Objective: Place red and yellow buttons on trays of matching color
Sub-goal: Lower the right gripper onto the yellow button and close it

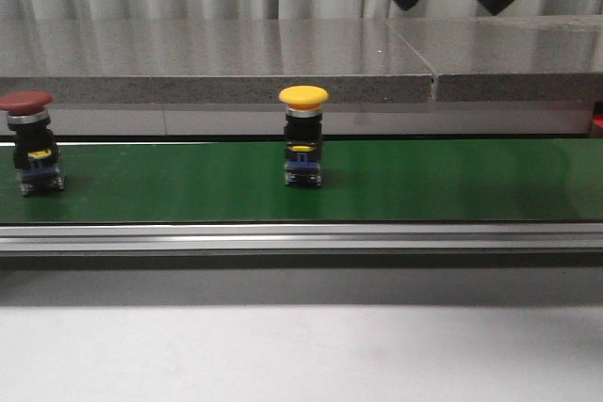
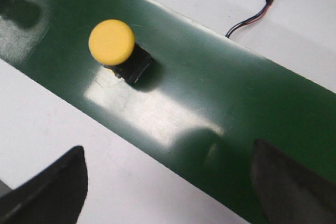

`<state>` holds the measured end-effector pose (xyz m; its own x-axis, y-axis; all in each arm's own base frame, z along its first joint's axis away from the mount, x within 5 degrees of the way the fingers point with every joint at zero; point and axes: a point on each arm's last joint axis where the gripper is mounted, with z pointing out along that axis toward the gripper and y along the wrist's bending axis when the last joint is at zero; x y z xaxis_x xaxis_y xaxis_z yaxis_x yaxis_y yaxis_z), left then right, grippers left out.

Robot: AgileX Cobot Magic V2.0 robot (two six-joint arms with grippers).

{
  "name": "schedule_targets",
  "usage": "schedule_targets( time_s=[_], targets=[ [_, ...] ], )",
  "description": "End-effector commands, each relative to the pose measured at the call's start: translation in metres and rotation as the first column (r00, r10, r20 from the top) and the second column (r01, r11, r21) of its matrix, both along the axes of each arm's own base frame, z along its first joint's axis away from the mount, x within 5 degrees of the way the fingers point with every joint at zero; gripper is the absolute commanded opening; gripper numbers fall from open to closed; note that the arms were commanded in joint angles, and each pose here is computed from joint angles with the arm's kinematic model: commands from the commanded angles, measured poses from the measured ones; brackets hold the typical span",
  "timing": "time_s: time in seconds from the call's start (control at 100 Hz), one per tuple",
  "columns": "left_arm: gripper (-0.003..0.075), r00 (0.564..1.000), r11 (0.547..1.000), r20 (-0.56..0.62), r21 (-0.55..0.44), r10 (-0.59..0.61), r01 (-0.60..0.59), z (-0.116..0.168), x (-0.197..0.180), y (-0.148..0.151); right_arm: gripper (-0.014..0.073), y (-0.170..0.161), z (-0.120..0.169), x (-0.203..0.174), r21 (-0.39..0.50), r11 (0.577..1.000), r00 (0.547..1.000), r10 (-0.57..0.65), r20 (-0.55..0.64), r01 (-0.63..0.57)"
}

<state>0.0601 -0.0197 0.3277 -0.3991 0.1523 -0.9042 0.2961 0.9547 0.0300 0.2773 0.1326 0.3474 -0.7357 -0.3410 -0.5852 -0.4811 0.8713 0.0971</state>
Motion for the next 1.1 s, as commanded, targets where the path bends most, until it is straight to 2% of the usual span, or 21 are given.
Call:
schedule_targets(
  time_s=[0.0, 0.33, 0.72, 0.81, 0.98, 1.09],
  targets=[
    [-0.0021, 0.997, 0.999, 0.075, -0.047, -0.002, 0.005, 0.013, 0.002, -0.002, 0.0627, 0.006, 0.018, 0.007, 0.034, 0.999, 0.998, 0.030, 0.061, -0.032],
    [-0.0021, 0.997, 0.999, 0.075, -0.047, -0.002, 0.005, 0.013, 0.002, -0.002, 0.0627, 0.030, -0.009, 0.044, -0.007, 0.983, 0.980, 0.181, -0.077, -0.182],
    [-0.0021, 0.997, 0.999, 0.075, -0.047, -0.002, 0.005, 0.013, 0.002, -0.002, 0.0609, 0.044, -0.039, 0.076, -0.033, 0.970, 0.968, 0.240, -0.069, -0.242],
    [-0.0021, 0.997, 0.999, 0.075, -0.047, -0.002, 0.005, 0.013, 0.002, -0.002, 0.0538, 0.045, -0.045, 0.079, -0.046, 0.963, 0.963, 0.261, -0.069, -0.265],
    [-0.0021, 0.997, 0.999, 0.075, -0.047, -0.002, 0.005, 0.013, 0.002, -0.002, 0.0295, 0.046, -0.047, 0.081, -0.047, 0.964, 0.964, 0.259, -0.068, -0.262],
    [-0.0021, 0.997, 0.999, 0.075, -0.047, -0.002, 0.005, 0.013, 0.002, -0.002, 0.0212, 0.045, -0.040, 0.080, -0.042, 0.966, 0.967, 0.253, -0.033, -0.254]
  ],
)
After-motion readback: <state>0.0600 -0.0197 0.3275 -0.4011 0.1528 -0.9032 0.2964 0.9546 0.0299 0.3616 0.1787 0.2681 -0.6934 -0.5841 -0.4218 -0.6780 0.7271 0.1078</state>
